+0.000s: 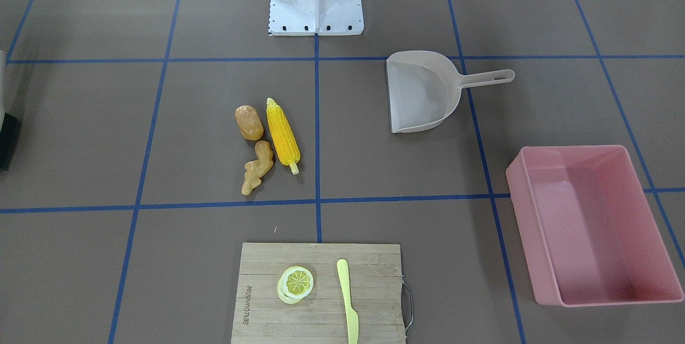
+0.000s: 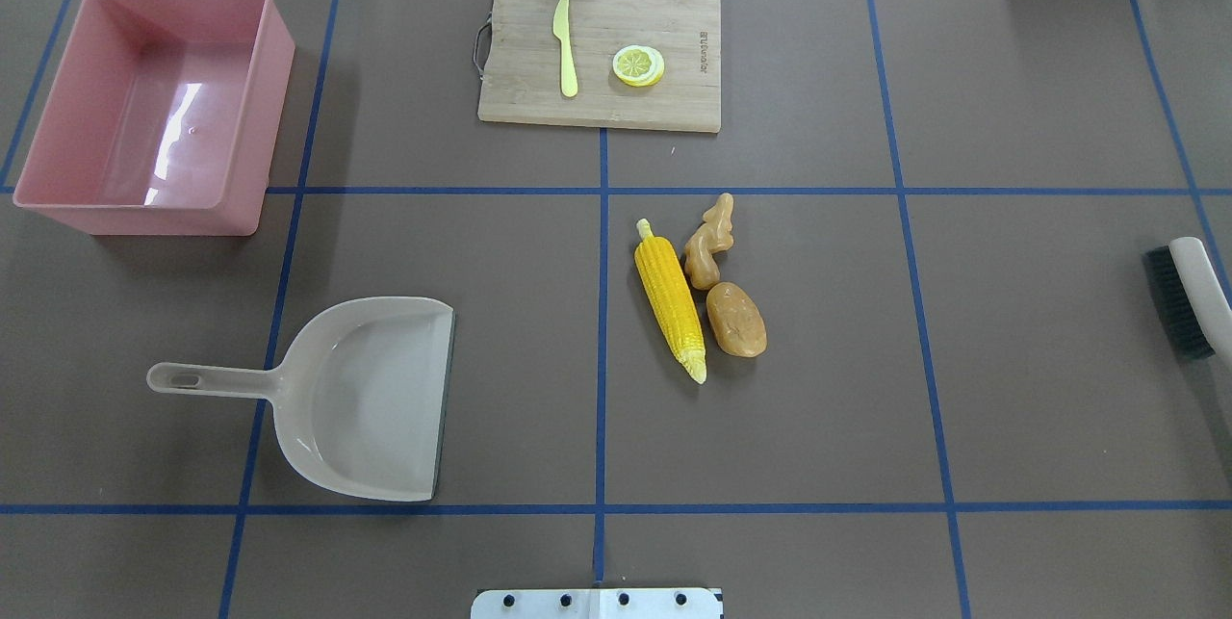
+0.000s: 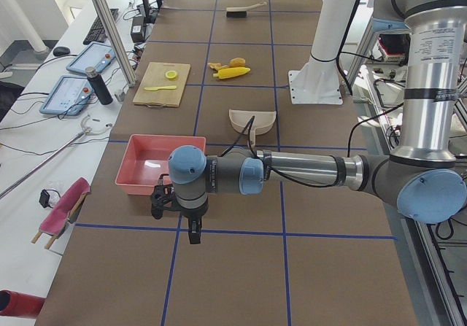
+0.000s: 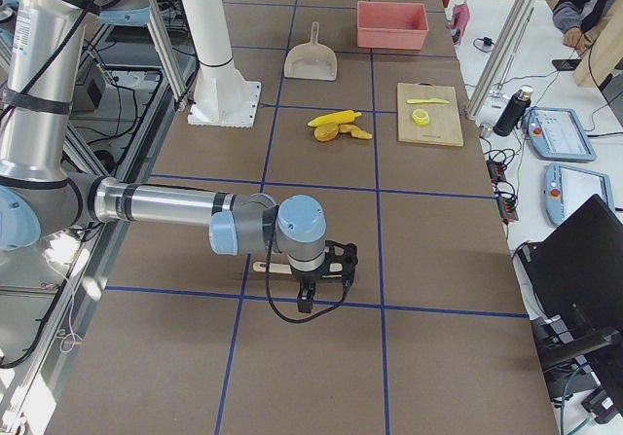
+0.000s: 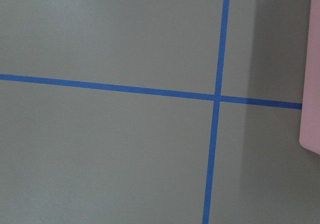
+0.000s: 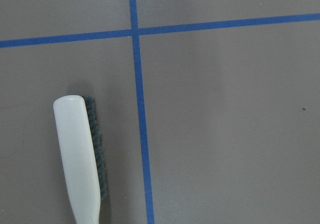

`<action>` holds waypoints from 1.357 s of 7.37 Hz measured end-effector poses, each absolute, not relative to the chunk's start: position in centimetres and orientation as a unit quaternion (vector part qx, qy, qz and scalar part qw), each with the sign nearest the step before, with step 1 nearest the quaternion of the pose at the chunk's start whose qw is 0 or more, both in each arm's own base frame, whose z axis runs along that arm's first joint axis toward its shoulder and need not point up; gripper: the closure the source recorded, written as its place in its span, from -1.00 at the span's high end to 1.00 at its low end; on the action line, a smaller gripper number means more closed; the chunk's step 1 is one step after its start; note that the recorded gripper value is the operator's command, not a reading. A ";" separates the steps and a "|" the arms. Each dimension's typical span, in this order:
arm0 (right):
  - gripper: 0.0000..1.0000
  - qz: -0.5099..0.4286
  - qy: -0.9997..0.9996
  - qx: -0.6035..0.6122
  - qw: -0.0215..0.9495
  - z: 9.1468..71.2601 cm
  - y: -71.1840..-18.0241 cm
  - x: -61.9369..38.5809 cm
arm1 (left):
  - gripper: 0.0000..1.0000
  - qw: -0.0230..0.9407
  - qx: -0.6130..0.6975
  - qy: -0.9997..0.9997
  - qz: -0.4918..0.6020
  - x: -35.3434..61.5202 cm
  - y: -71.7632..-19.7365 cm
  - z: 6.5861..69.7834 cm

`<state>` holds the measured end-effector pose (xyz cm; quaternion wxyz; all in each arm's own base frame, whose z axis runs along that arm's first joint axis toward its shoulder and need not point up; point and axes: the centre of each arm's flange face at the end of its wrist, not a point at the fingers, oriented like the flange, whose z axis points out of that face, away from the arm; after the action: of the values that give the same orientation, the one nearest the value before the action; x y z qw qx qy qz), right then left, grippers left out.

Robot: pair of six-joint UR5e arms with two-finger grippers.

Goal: Sweep and dump trash into bin

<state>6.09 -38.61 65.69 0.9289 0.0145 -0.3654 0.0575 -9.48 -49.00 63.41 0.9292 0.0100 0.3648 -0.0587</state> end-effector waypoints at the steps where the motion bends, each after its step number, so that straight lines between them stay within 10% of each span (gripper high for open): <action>1: 1.00 0.057 -0.365 0.015 0.929 65.7 -38.6 6.1 | 0.97 0.929 0.011 0.365 -0.058 -9.5 -49.0 63.3; 10: 1.00 -0.001 -0.381 -0.064 0.923 64.5 -35.6 -3.0 | 0.97 0.929 0.013 0.365 -0.057 -9.5 -49.0 63.0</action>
<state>-3.03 -35.64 64.53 0.9225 -0.0641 -0.3806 -0.0009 -9.47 -49.00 63.01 0.9291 0.0132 0.3652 -0.0574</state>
